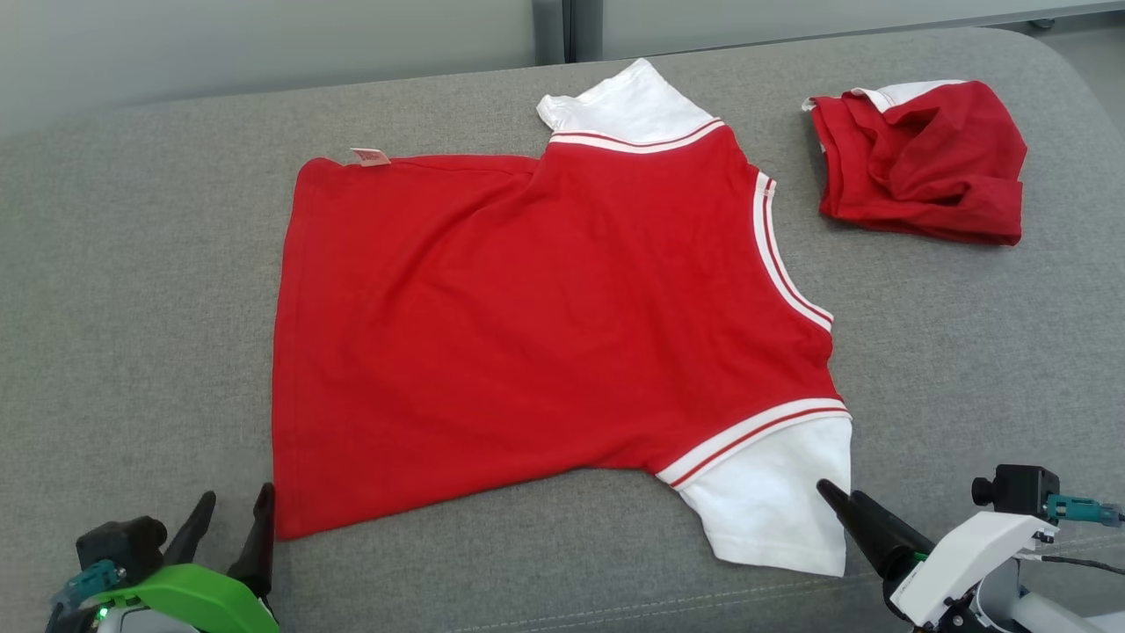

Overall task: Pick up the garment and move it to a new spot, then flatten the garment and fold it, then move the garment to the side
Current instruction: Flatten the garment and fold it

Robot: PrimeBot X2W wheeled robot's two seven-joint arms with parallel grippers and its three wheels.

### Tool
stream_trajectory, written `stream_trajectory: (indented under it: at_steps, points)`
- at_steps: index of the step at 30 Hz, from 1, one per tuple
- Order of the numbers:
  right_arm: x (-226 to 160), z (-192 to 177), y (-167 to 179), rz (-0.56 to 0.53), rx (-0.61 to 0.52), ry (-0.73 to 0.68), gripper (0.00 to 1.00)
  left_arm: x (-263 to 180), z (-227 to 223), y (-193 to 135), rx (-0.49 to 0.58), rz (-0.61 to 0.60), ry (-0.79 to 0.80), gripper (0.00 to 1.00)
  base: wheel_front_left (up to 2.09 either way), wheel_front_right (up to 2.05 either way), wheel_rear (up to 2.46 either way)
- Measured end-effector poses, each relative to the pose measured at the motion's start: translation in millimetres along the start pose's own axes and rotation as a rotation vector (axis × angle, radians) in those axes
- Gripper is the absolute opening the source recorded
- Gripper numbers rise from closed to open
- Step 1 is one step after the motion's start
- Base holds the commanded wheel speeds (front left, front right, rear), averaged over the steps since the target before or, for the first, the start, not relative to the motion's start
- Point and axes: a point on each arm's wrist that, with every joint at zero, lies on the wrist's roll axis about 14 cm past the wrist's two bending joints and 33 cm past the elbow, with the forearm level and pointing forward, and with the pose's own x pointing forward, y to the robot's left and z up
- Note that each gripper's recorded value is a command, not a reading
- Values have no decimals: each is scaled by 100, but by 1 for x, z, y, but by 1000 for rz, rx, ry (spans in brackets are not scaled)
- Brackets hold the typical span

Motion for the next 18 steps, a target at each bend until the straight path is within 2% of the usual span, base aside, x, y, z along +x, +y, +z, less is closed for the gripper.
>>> stream_trajectory:
  at_steps: [4,8,12,18]
  points:
    - [0,8,-4,-6,-43,-11,100,6,23,-3,14,-11,-68,100,0,0,0]
    - [2,39,-2,6,-123,-90,100,11,52,-12,31,-39,-152,100,0,0,0]
    - [6,78,15,53,-210,-205,100,12,70,-21,50,-67,-210,100,0,0,0]
    - [10,113,48,135,-328,-318,100,9,111,-36,32,-88,-348,100,0,0,0]
